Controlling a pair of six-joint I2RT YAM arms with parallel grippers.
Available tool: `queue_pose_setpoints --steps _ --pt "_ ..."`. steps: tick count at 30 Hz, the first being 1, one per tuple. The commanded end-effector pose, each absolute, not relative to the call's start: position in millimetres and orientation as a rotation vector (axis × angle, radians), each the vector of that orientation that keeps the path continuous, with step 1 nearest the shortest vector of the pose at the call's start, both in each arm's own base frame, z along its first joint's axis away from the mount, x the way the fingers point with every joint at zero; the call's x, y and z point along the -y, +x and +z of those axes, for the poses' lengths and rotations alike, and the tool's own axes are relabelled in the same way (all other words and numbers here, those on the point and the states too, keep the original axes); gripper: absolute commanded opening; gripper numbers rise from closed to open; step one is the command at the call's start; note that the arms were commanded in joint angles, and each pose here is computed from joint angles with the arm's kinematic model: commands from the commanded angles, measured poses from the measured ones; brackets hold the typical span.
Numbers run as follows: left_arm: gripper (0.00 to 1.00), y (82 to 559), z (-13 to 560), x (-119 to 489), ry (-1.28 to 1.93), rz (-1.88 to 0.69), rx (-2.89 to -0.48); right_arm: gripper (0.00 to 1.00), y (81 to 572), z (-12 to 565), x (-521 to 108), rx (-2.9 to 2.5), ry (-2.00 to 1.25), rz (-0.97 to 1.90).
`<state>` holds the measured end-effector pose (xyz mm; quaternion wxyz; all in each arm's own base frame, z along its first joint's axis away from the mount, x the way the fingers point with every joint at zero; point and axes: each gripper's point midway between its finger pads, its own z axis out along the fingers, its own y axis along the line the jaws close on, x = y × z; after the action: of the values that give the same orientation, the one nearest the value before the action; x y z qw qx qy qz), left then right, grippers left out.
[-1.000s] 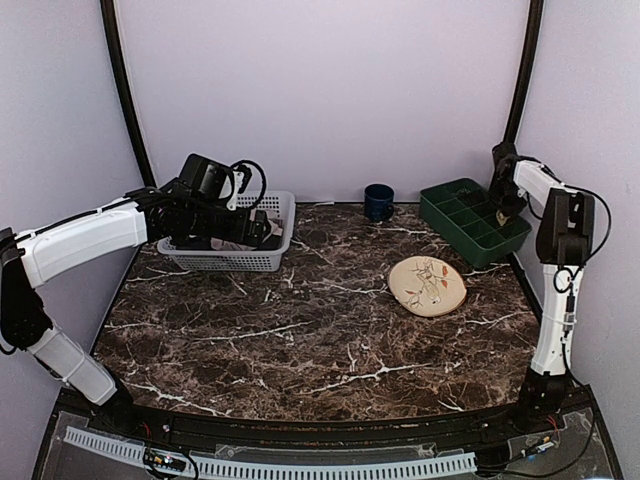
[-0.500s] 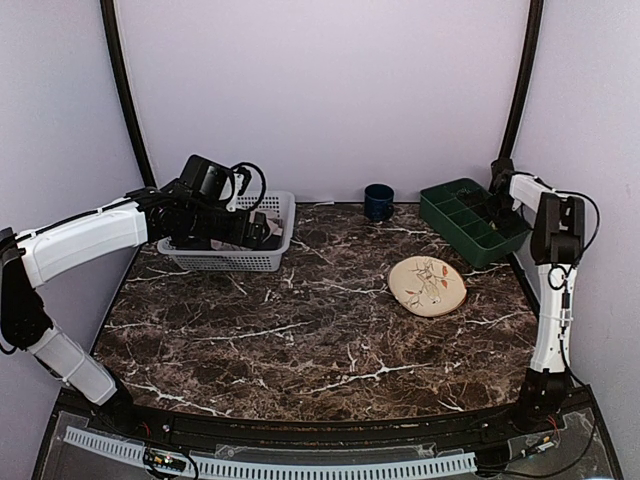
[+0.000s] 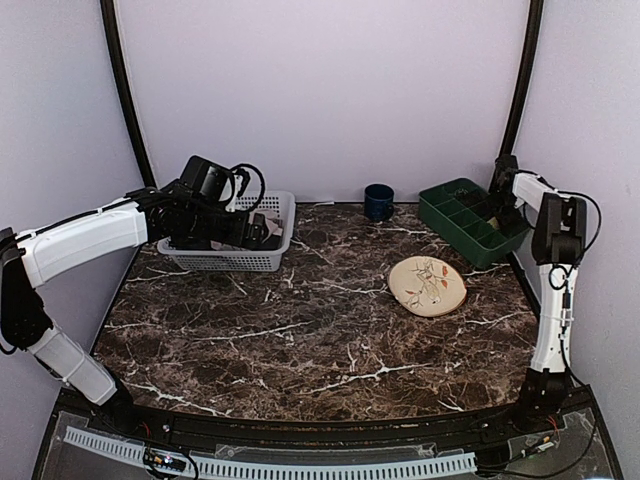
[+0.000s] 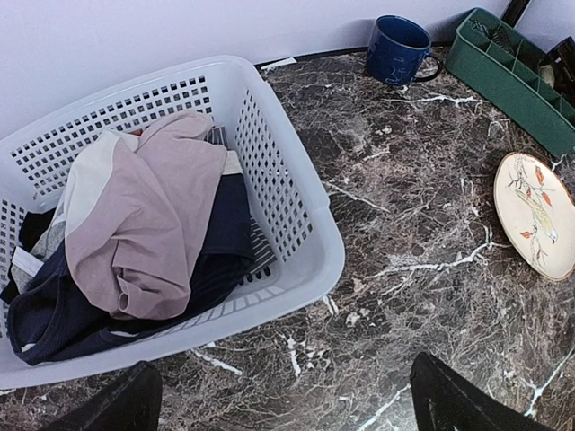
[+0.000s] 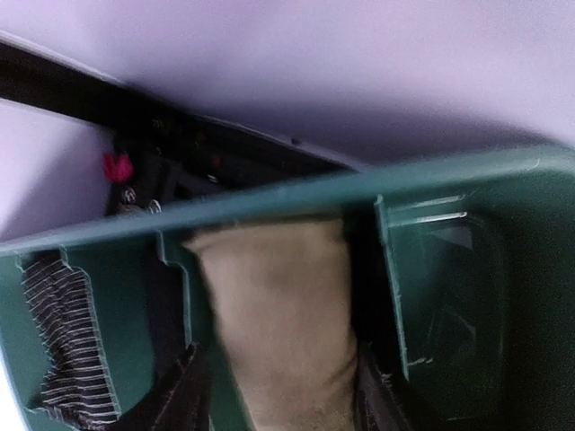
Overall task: Roll the underwear
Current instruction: Place the underwear in the storage box.
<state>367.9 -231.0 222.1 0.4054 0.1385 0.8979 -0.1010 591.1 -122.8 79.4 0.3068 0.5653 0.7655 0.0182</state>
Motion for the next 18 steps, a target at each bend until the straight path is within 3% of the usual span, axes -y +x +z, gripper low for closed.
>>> queue_pose_setpoints --steps 1,8,15,18 --pt "0.99 369.7 233.1 227.5 0.326 -0.260 -2.260 0.59 593.3 90.9 121.5 -2.024 1.473 0.085" --pt "0.99 368.8 235.3 229.2 0.320 -0.280 -2.255 0.65 584.6 112.8 117.5 -2.021 1.429 0.093" --pt "0.99 372.5 233.2 223.9 0.270 -0.334 -2.297 0.86 579.8 158.7 112.9 -1.994 1.352 0.114" --pt "0.99 372.3 236.8 224.8 0.269 -0.357 -2.299 0.90 573.0 170.4 113.6 -1.991 1.336 0.101"
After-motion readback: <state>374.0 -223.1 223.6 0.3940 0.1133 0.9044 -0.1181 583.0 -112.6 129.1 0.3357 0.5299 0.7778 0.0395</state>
